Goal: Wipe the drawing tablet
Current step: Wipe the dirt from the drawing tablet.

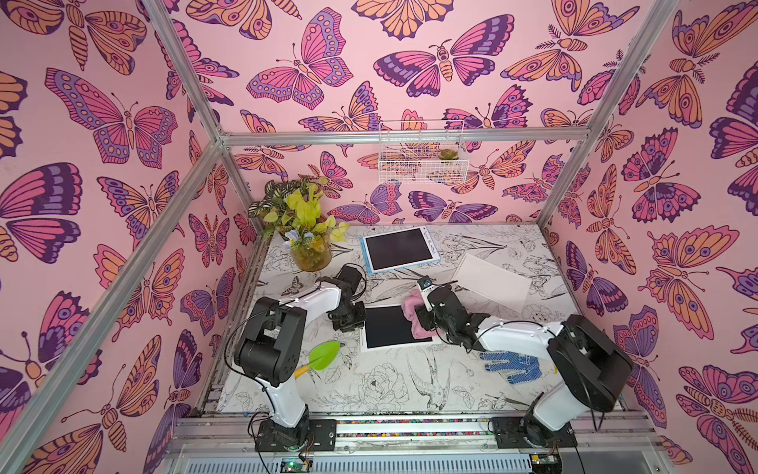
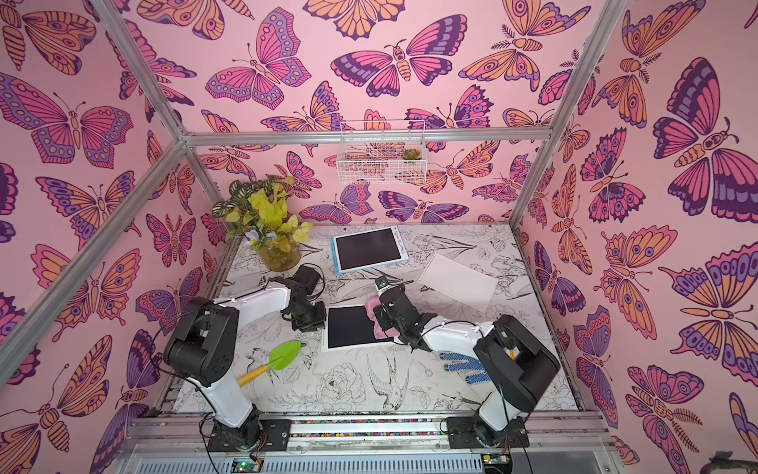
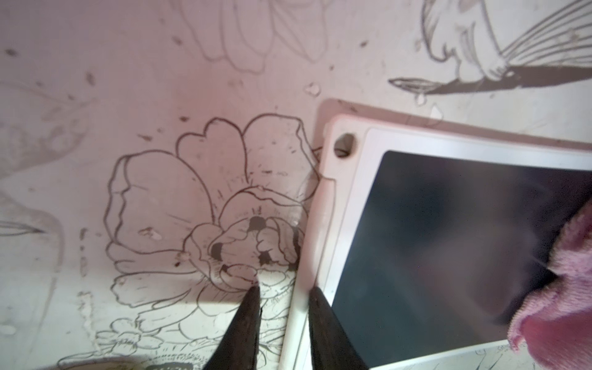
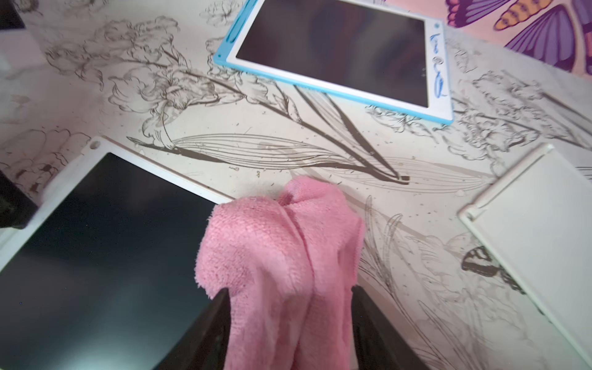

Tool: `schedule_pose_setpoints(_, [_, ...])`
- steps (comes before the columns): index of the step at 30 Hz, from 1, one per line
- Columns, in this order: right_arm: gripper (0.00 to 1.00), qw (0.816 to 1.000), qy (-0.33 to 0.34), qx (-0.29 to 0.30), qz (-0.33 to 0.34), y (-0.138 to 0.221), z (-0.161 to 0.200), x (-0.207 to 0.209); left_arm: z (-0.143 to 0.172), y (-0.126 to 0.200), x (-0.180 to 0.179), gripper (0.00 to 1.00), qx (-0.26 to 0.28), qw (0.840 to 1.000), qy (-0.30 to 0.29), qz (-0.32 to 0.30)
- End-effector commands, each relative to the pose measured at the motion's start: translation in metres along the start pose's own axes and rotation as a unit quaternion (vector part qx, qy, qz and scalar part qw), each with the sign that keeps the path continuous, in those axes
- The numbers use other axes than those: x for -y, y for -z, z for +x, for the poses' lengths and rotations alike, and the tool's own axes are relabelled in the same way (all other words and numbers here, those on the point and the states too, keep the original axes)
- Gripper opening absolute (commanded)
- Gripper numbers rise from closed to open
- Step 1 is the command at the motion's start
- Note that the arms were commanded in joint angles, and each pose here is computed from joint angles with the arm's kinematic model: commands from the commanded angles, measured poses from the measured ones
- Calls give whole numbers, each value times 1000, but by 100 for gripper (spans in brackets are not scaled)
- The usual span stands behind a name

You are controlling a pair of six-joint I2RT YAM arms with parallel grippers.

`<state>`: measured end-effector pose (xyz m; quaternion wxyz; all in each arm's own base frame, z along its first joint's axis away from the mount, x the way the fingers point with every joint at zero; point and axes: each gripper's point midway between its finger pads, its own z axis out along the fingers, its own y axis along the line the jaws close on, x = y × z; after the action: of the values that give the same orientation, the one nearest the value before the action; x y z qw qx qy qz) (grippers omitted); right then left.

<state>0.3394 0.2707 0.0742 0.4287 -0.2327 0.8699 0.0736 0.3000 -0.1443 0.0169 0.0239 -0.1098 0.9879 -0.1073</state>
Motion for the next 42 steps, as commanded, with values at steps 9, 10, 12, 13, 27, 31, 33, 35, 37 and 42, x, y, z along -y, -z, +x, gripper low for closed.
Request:
schedule_pose_setpoints(9, [56,999,-7,-40,23,-41,8,-10,15,-19,-12,29,-36,998,1,-47])
schedule_pose_setpoints(10, [54,999,-8,-46,26,-43,12,-10,16,-21,-11,29,-39,998,-2,-49])
schedule_pose_setpoints(12, [47,998,-8,-56,41,-43,20,-4,18,-23,-14,29,-42,997,-2,-60])
schedule_pose_setpoints(13, [40,997,-10,-60,50,-43,24,0,19,-25,-15,29,-45,997,-2,-63])
schedule_pose_setpoints(27, [0,995,-27,-88,44,-38,36,17,27,-33,-26,25,-60,994,8,-93])
schedule_pose_setpoints(31, [0,996,-3,-83,3,-50,21,-32,27,-32,-27,25,-59,994,10,-92])
schedule_pose_setpoints(33, [0,995,-23,-93,29,-54,24,-19,28,-32,-27,25,-59,994,11,-93])
schedule_pose_setpoints(35, [0,989,-58,-118,61,-54,36,14,29,-33,-29,25,-60,994,12,-95])
schedule_pose_setpoints(37, [0,981,-98,-142,86,-50,53,52,30,-34,-30,25,-62,993,15,-96])
schedule_pose_setpoints(42, [0,987,-69,-141,43,-44,48,43,31,-35,-29,24,-61,994,17,-94])
